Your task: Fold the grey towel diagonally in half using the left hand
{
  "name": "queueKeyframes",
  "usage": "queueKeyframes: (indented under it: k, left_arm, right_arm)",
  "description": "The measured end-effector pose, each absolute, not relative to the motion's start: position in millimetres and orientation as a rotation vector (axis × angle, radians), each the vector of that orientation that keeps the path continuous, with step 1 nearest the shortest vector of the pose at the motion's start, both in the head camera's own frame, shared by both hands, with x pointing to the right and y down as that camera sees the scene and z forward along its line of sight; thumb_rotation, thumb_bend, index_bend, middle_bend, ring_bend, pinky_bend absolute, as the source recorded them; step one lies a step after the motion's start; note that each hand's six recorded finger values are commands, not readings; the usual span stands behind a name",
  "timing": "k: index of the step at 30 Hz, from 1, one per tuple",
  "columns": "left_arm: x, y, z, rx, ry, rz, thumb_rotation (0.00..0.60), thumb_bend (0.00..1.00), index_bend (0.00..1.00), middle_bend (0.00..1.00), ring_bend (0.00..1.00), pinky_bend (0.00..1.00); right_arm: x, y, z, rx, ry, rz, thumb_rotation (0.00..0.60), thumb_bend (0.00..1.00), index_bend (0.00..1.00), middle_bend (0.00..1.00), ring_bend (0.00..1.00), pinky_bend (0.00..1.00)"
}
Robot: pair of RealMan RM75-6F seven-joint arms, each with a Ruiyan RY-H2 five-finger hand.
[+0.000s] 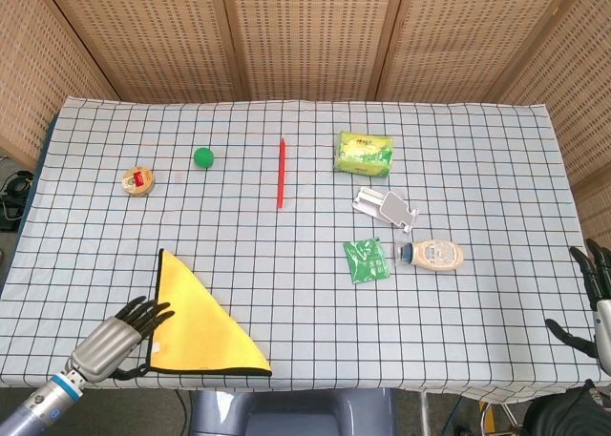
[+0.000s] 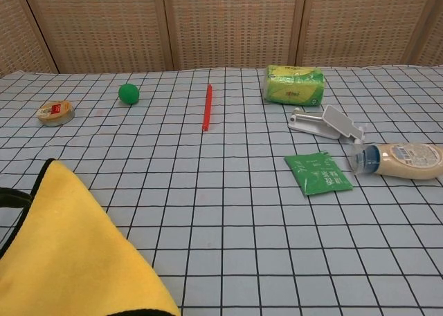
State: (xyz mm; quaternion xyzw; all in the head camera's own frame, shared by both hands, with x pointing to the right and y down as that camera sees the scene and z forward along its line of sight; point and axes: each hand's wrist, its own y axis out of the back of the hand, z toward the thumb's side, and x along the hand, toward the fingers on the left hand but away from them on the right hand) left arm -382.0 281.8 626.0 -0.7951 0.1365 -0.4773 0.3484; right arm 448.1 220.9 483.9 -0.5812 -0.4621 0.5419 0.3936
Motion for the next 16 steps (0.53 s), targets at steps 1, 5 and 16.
queueKeyframes:
  k: [1, 5, 16]
  left_arm:
    - [-383.8, 278.4, 620.7, -2.055, 0.378, -1.231, 0.6, 0.1, 0.0, 0.0, 0.0, 0.0]
    - [-393.8, 259.2, 590.6, -2.018, 0.523, -1.197, 0.6, 0.06, 0.0, 0.0, 0.0, 0.0]
    - [-433.2, 221.5, 518.2, -1.819, 1.038, -1.204, 0.6, 0.03, 0.0, 0.0, 0.0, 0.0]
  right_arm:
    - [447.9, 221.1, 483.5, -1.475, -1.173, 1.373, 0.6, 0.0, 0.0, 0.0, 0.0, 0.0]
    - [447.2, 221.8, 482.2, -1.479, -1.174, 1.367, 0.6, 0.0, 0.0, 0.0, 0.0, 0.0]
    - [445.7, 223.4, 480.4, -1.476, -1.165, 1.358, 0.6, 0.0, 0.0, 0.0, 0.0, 0.0]
